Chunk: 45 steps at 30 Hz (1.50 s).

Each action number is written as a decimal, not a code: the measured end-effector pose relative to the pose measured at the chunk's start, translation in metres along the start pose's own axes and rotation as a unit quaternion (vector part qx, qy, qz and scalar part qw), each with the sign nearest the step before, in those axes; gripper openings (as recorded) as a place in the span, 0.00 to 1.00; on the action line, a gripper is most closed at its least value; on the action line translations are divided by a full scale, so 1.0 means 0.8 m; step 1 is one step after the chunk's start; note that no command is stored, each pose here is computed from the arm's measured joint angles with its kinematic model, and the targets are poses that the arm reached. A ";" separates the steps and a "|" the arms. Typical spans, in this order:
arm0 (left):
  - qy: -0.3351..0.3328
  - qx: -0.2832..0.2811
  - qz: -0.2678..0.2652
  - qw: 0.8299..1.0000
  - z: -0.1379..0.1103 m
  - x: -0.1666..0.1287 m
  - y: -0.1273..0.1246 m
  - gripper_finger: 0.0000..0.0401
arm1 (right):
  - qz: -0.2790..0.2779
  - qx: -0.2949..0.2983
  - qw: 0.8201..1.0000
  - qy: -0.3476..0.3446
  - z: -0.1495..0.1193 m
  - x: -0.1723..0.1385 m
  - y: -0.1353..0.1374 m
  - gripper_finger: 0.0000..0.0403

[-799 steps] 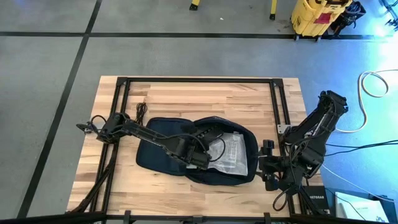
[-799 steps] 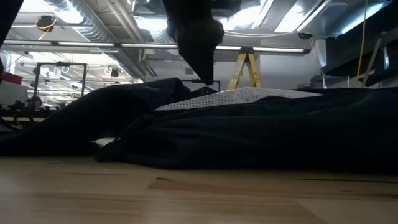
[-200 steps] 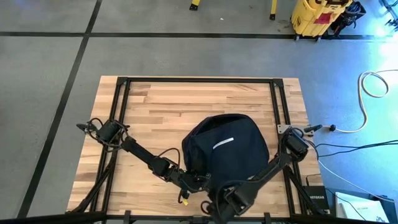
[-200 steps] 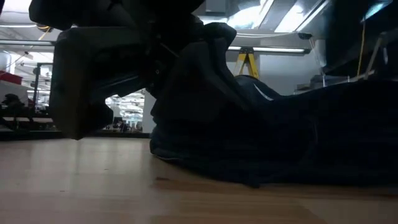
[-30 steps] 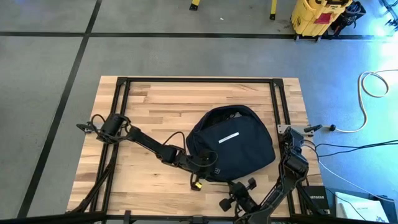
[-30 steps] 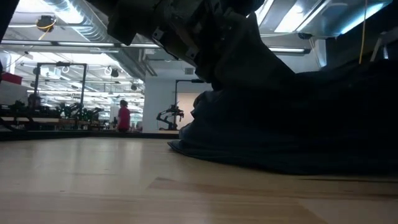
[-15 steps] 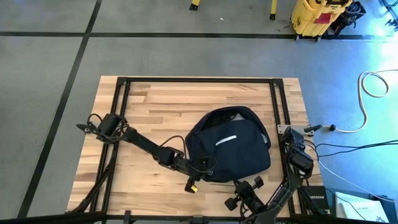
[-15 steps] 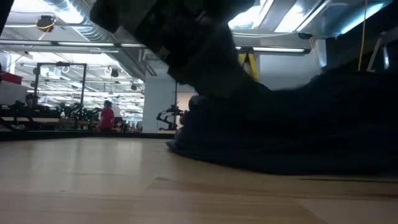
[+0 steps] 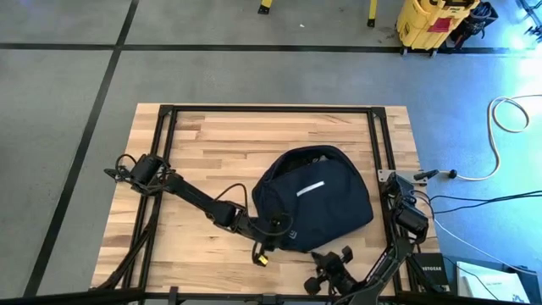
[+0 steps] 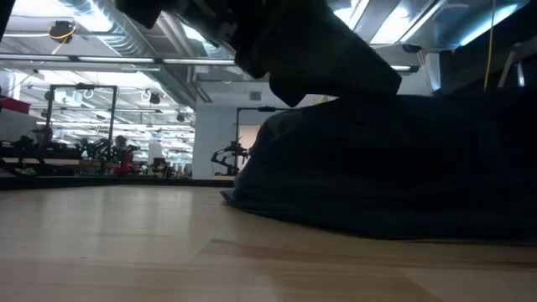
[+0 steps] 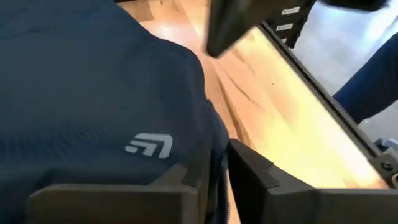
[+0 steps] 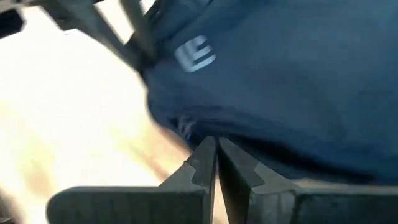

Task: Unpack backpack
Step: Close the black backpack

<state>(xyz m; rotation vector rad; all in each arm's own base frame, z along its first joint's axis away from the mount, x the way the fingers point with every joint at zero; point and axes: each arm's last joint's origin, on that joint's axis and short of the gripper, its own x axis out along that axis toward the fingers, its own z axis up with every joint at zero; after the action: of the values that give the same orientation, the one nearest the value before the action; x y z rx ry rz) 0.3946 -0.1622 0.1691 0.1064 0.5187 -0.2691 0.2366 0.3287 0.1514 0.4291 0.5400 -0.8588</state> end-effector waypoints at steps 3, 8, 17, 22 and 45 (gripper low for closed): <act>-0.009 0.002 -0.007 1.000 0.002 0.000 -0.002 0.17 | 0.012 0.018 1.000 0.009 -0.003 0.000 0.004 0.03; -0.014 0.014 -0.050 0.999 0.006 -0.006 -0.020 0.28 | 0.026 0.006 1.000 0.014 -0.012 0.006 0.005 0.16; -0.057 0.174 -0.021 0.983 -0.012 -0.019 -0.079 0.37 | 0.074 -0.084 0.994 -0.011 -0.040 0.038 -0.003 0.40; -0.061 0.277 0.076 0.956 -0.029 -0.012 -0.075 0.36 | 0.065 -0.099 0.993 -0.030 -0.038 0.052 -0.007 0.41; -0.007 0.395 0.188 0.899 -0.065 0.022 -0.061 0.34 | 0.027 -0.120 0.992 -0.024 -0.012 0.103 0.006 0.21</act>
<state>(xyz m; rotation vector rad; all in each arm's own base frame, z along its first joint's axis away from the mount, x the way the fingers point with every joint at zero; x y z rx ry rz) 0.3711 -0.2043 0.1136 0.9881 0.3361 -0.0844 0.2819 0.2877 0.0946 0.2011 0.5764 -0.7404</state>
